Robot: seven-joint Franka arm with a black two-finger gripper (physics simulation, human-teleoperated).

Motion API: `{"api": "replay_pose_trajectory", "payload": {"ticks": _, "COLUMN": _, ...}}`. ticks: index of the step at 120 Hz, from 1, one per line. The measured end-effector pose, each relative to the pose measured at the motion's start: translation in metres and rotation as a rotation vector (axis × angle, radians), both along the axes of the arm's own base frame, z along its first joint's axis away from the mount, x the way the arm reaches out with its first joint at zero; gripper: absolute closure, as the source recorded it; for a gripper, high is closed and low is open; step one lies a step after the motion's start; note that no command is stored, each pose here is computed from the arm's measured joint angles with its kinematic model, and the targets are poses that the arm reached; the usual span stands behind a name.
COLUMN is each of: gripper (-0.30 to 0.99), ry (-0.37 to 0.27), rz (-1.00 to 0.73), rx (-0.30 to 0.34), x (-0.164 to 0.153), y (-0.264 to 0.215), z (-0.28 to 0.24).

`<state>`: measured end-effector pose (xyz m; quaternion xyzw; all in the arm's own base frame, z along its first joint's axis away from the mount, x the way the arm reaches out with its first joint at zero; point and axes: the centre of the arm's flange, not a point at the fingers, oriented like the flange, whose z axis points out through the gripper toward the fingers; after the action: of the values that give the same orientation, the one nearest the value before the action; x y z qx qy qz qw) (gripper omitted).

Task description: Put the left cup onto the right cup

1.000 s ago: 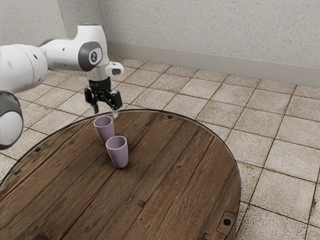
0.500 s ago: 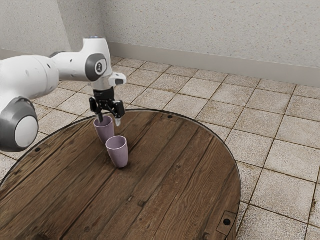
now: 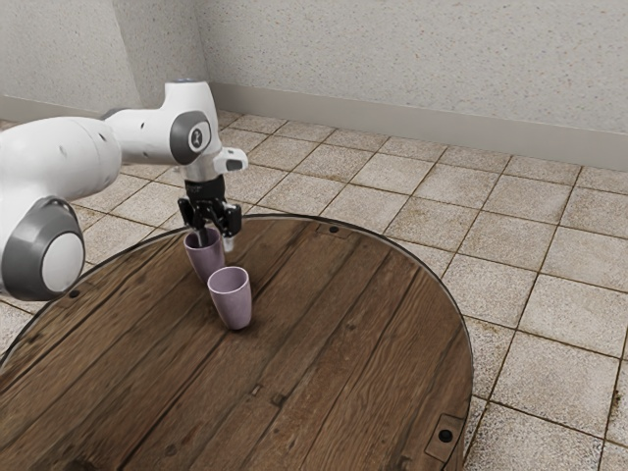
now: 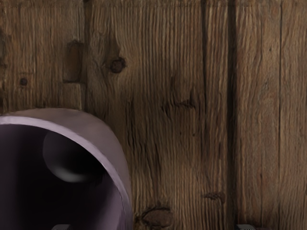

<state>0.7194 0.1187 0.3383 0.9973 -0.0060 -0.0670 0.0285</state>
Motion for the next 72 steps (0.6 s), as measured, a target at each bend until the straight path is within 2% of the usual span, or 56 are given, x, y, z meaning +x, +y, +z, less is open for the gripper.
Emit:
{"api": "replay_pose_trajectory", "payload": {"ticks": 27, "gripper": 0.42, "ry": 0.003, "rz": -0.010, "rx": 0.005, "x": 0.002, "y": 0.003, "z": -0.006}}
{"api": "replay_pose_trajectory", "payload": {"ticks": 72, "gripper": 0.56, "ry": 0.003, "rz": -0.016, "rx": 0.020, "x": 0.008, "y": 0.012, "z": -0.016}}
